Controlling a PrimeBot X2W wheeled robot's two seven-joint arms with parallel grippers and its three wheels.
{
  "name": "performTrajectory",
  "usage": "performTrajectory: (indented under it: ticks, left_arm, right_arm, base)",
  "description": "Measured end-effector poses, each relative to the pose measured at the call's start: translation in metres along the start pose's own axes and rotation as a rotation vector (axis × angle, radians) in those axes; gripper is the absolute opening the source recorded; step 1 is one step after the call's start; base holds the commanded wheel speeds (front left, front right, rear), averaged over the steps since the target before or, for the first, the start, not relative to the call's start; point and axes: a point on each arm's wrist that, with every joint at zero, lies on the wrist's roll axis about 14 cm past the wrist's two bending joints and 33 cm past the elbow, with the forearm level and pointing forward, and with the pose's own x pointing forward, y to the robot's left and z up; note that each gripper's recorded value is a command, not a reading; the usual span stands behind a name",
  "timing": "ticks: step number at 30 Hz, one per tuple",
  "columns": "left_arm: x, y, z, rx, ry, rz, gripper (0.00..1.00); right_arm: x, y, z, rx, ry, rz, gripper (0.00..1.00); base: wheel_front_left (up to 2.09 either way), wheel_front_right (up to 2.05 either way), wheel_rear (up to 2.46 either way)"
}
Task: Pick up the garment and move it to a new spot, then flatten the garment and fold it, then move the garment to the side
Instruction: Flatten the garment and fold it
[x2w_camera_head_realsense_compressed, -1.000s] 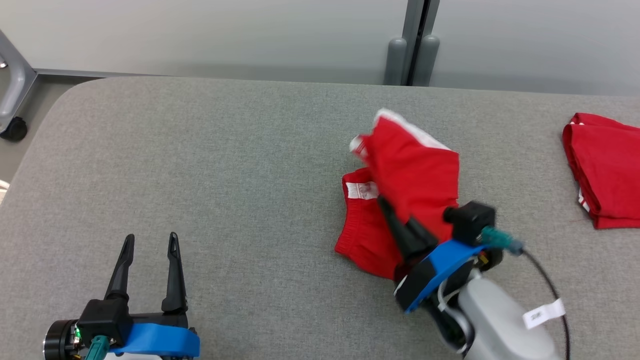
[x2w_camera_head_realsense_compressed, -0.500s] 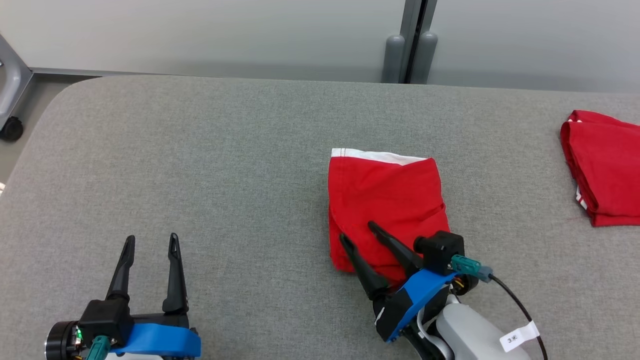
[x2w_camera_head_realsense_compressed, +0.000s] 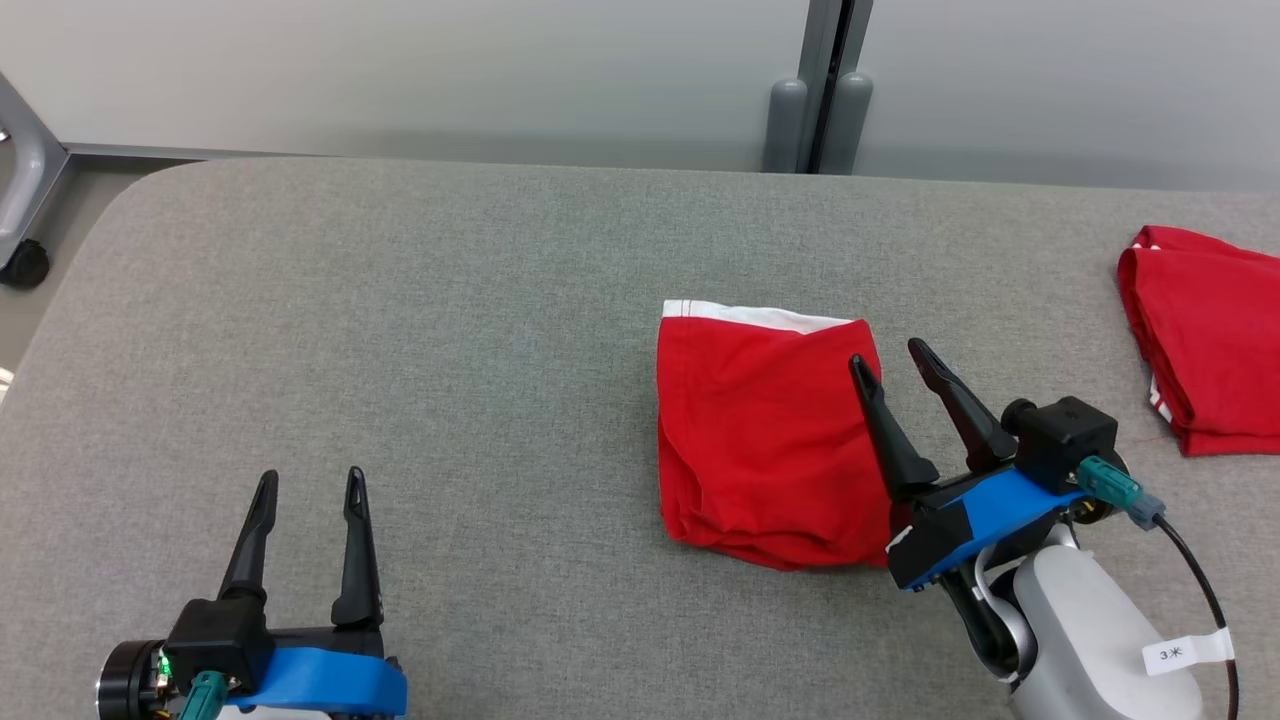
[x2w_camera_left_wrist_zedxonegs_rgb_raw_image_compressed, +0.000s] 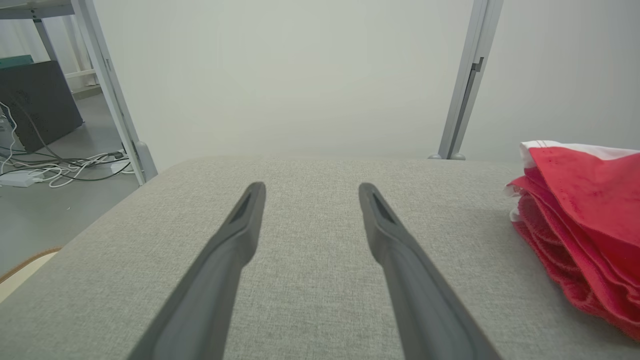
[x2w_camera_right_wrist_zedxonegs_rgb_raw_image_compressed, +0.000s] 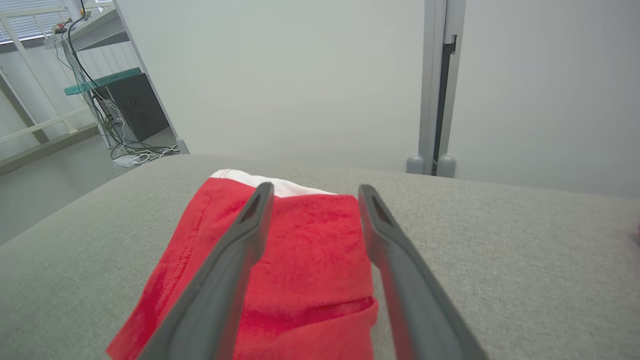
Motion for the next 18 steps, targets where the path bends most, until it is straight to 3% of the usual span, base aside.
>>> performTrajectory:
  ticks: [1,18]
  left_arm:
    - [0.000,0.000,-0.001,0.000,0.002,0.001,1.00]
    - [0.008,0.004,-0.011,-0.001,0.035,0.012,1.00]
  right_arm:
    - [0.001,-0.001,-0.001,-0.017,0.003,-0.002,0.00]
    - [0.036,-0.014,-0.050,-0.108,0.156,-0.042,0.00]
  base:
    - [0.00,0.00,0.00]
    - [0.00,0.00,0.00]
